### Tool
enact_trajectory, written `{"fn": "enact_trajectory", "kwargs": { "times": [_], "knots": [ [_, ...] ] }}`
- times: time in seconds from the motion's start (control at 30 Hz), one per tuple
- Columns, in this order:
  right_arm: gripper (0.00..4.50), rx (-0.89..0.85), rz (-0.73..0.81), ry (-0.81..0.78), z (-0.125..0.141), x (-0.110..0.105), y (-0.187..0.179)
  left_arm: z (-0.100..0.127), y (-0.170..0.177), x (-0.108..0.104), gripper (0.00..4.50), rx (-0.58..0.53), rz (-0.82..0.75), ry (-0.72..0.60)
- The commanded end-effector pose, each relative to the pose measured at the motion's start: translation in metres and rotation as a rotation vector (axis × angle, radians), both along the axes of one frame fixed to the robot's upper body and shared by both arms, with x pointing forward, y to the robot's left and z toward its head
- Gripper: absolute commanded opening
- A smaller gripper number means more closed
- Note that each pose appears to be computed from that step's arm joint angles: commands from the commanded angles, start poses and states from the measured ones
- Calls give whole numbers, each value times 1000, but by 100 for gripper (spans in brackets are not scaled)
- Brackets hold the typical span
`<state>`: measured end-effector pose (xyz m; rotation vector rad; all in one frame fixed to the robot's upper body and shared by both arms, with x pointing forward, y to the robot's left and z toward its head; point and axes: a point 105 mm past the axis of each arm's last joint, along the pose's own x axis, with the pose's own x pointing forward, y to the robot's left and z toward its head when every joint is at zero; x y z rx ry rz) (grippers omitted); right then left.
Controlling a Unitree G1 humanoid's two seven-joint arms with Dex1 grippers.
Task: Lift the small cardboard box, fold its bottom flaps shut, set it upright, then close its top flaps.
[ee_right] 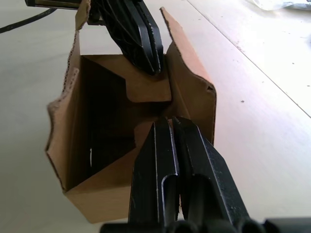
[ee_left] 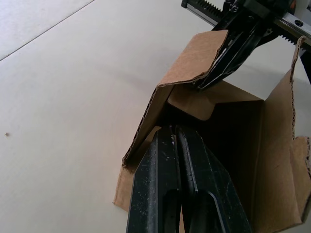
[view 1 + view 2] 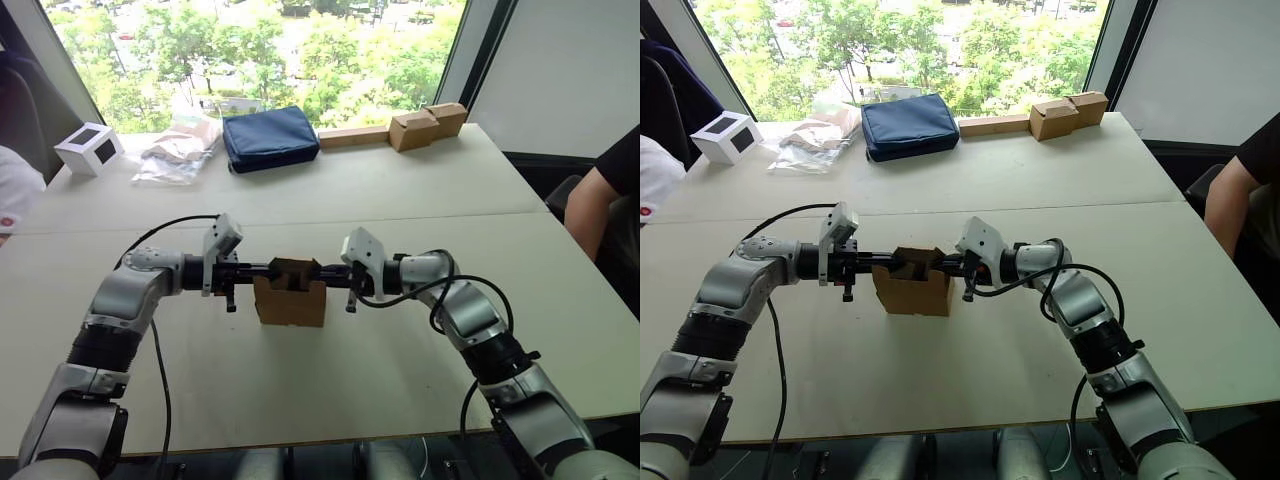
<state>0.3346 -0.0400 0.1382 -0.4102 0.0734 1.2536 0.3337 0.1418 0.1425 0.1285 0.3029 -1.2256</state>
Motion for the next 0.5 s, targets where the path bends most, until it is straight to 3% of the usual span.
{"fn": "enact_trajectory", "kwargs": {
  "times": [0.03,0.13,0.33,0.5],
  "knots": [
    [7,-12,4,-38,5,3,1,13,7,6,10,-28,39,-38],
    [7,0,-2,-50,9,5,-1,19,12,9,10,-47,53,-40],
    [7,103,23,-99,42,-2,-6,53,30,25,10,-172,143,-58],
    [7,163,21,-177,80,-9,-12,40,42,46,10,-178,250,-28]
  ]
}}
